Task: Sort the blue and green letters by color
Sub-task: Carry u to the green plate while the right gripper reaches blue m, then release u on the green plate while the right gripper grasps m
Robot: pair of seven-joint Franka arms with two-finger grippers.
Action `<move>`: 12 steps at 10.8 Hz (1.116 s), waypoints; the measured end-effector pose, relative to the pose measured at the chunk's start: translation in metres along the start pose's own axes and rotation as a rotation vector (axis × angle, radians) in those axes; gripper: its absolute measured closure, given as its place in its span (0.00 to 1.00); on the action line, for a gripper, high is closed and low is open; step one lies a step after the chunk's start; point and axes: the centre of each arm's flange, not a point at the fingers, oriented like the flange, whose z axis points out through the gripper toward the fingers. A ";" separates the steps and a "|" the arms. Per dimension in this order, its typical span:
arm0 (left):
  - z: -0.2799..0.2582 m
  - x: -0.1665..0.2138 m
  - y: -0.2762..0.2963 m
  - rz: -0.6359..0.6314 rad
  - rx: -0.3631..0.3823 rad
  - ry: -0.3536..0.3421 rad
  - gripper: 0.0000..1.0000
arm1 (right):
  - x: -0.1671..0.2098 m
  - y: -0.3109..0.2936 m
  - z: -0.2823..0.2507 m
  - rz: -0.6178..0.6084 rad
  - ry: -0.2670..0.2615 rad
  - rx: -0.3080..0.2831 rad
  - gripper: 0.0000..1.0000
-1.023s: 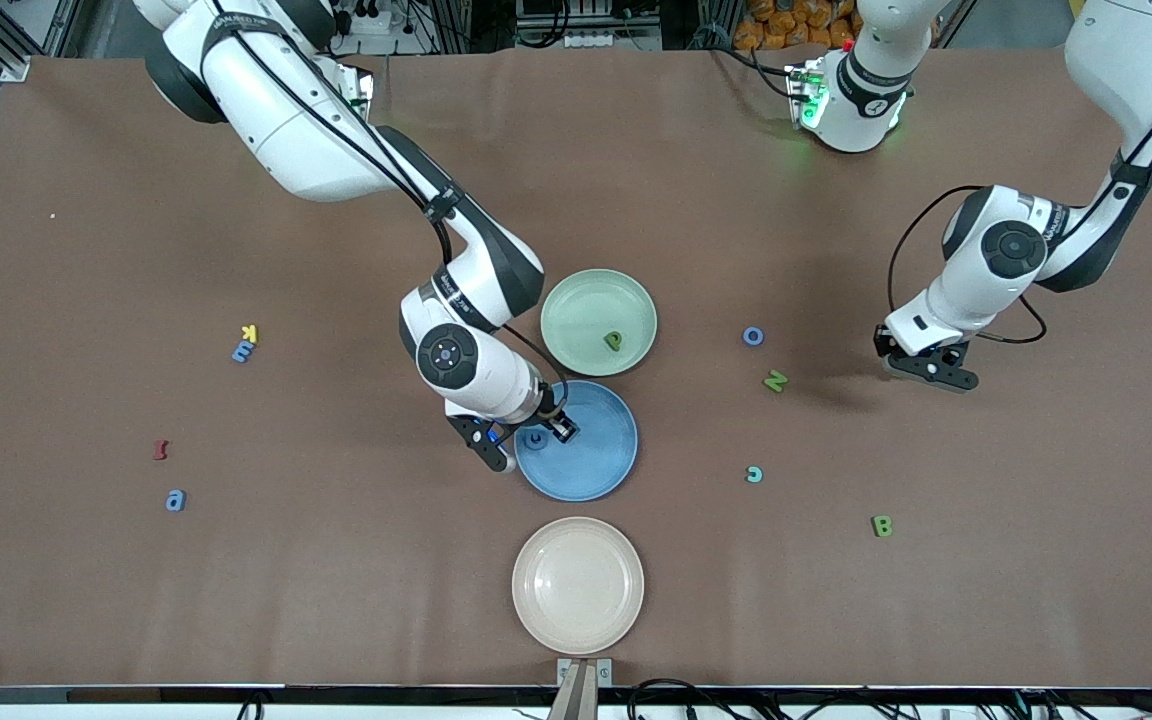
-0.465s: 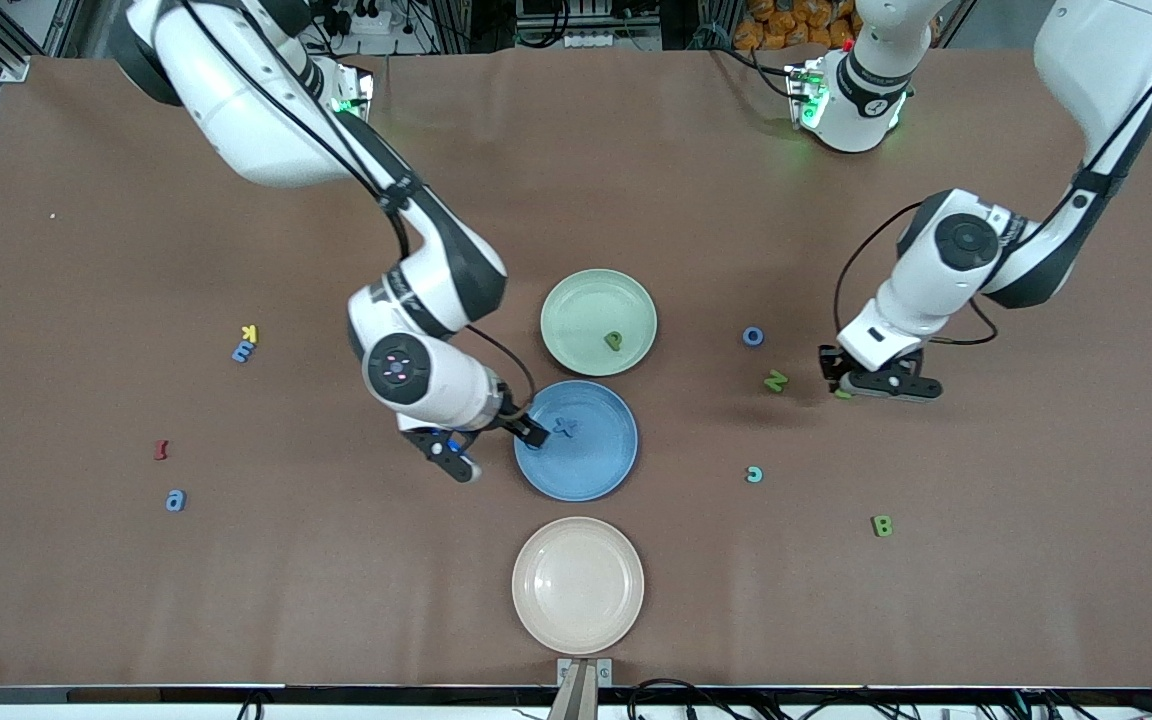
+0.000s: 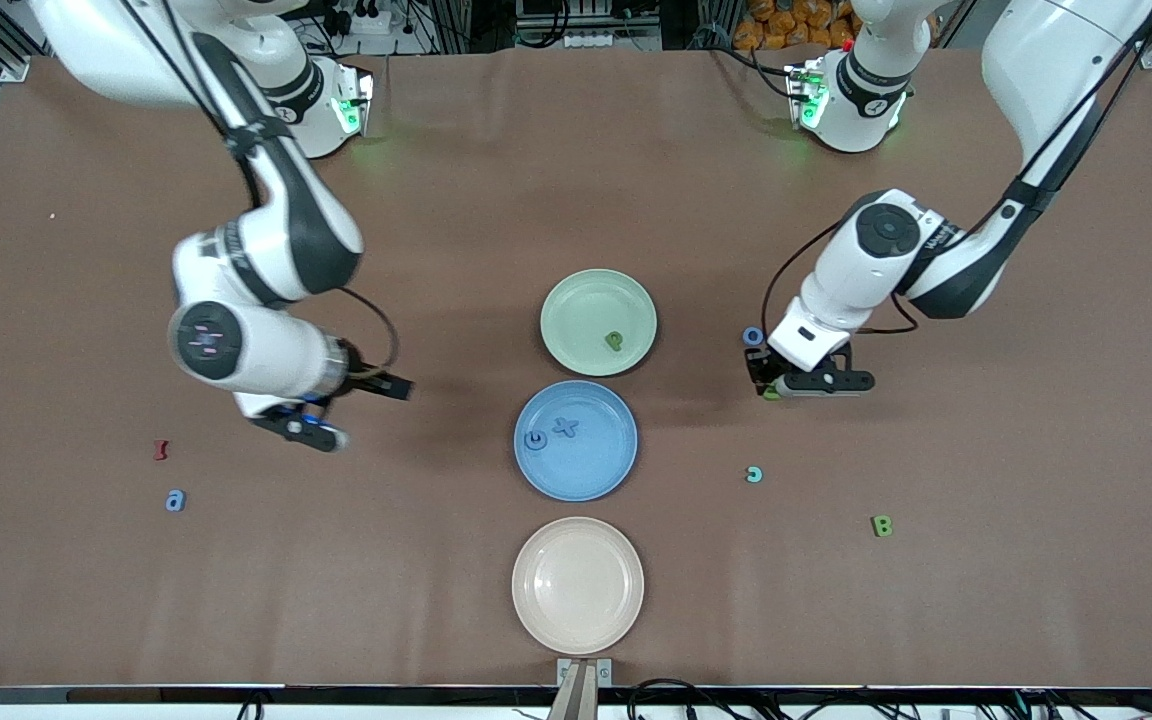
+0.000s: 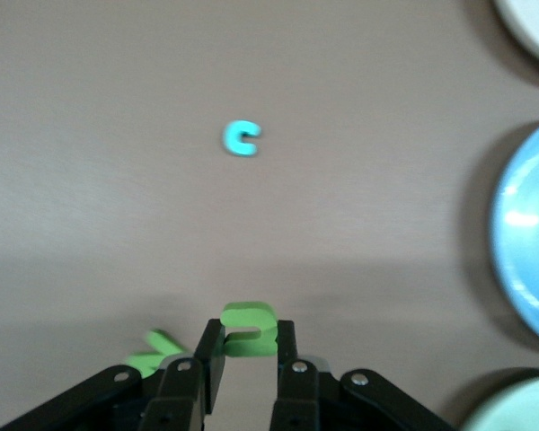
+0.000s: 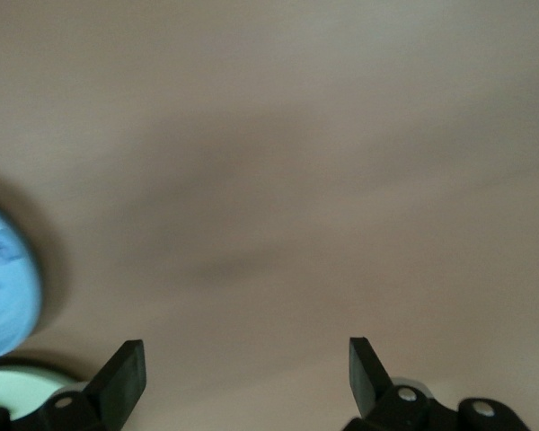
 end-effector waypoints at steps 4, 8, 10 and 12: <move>-0.014 -0.025 0.085 -0.098 -0.057 0.016 0.73 | 0.050 0.171 0.001 -0.017 -0.040 -0.033 0.05; -0.028 -0.057 0.153 -0.154 -0.109 0.016 0.73 | 0.052 0.262 0.038 -0.037 -0.097 -0.002 0.32; -0.027 -0.075 0.174 -0.170 -0.121 0.000 0.73 | 0.045 0.293 0.076 -0.056 -0.089 0.050 0.35; -0.022 -0.102 0.204 -0.182 -0.139 -0.036 0.73 | 0.036 0.301 0.109 -0.059 -0.090 0.053 0.47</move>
